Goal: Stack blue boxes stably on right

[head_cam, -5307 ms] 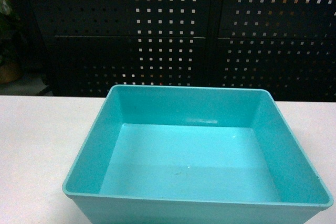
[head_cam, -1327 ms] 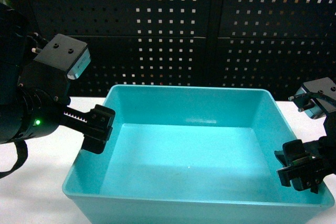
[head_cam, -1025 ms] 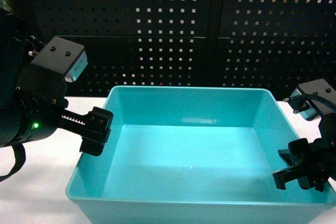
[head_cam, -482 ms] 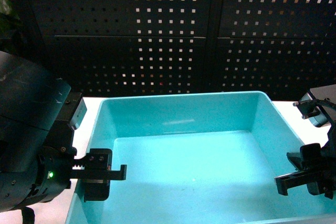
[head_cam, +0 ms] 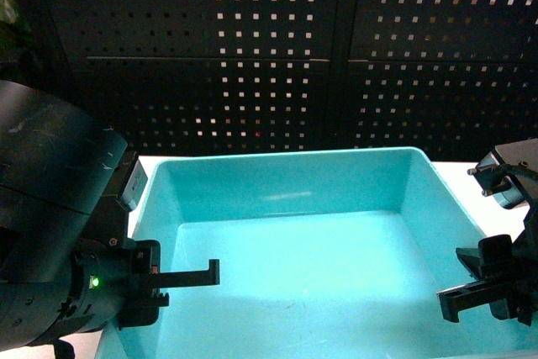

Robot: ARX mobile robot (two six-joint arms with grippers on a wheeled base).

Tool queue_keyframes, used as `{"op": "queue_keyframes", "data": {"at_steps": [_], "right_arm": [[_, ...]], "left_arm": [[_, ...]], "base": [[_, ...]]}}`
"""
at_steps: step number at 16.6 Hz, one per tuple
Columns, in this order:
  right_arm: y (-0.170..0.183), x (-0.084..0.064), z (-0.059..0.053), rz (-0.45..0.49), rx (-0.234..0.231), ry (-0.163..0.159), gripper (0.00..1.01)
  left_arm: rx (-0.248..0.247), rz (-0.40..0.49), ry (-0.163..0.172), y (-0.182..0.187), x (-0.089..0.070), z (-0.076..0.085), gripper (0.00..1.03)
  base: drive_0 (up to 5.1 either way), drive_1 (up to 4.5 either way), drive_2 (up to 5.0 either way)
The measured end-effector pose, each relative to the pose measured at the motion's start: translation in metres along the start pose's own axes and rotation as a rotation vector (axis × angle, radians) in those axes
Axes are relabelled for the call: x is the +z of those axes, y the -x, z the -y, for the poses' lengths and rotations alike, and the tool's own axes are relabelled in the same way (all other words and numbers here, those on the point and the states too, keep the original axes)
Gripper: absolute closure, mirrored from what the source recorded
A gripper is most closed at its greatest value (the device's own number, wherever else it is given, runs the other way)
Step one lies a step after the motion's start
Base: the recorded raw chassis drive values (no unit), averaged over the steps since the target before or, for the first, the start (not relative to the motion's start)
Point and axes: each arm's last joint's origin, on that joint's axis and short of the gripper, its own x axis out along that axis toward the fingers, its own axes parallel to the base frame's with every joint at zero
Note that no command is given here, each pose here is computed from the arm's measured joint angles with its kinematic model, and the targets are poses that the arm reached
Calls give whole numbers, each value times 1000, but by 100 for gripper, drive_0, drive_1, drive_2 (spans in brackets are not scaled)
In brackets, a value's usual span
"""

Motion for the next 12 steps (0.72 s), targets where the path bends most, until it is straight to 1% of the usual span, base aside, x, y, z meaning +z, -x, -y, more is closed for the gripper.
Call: {"op": "queue_keyframes", "data": {"at_steps": [5, 8, 9, 10, 11, 12], "right_arm": [[1, 0, 0, 11, -1, -2, 99], [4, 2, 2, 25, -7, -17, 99], [6, 4, 3, 32, -8, -24, 99], [10, 11, 4, 53, -11, -30, 99], [14, 20, 7, 82, -16, -32, 99], [17, 30, 8, 108, -16, -31, 99]], "left_arm": [[4, 19, -11, 0, 2, 0, 101], [0, 74, -51, 6, 5, 0, 101], [-6, 94, -65, 10, 9, 0, 101], [-10, 114, -67, 14, 13, -1, 101], [-19, 140, -74, 19, 20, 0, 101], [-27, 165, -74, 24, 28, 0, 101]], "base": [[0, 0, 0], [0, 0, 0], [0, 0, 0], [0, 0, 0], [0, 0, 0], [0, 0, 0]]}}
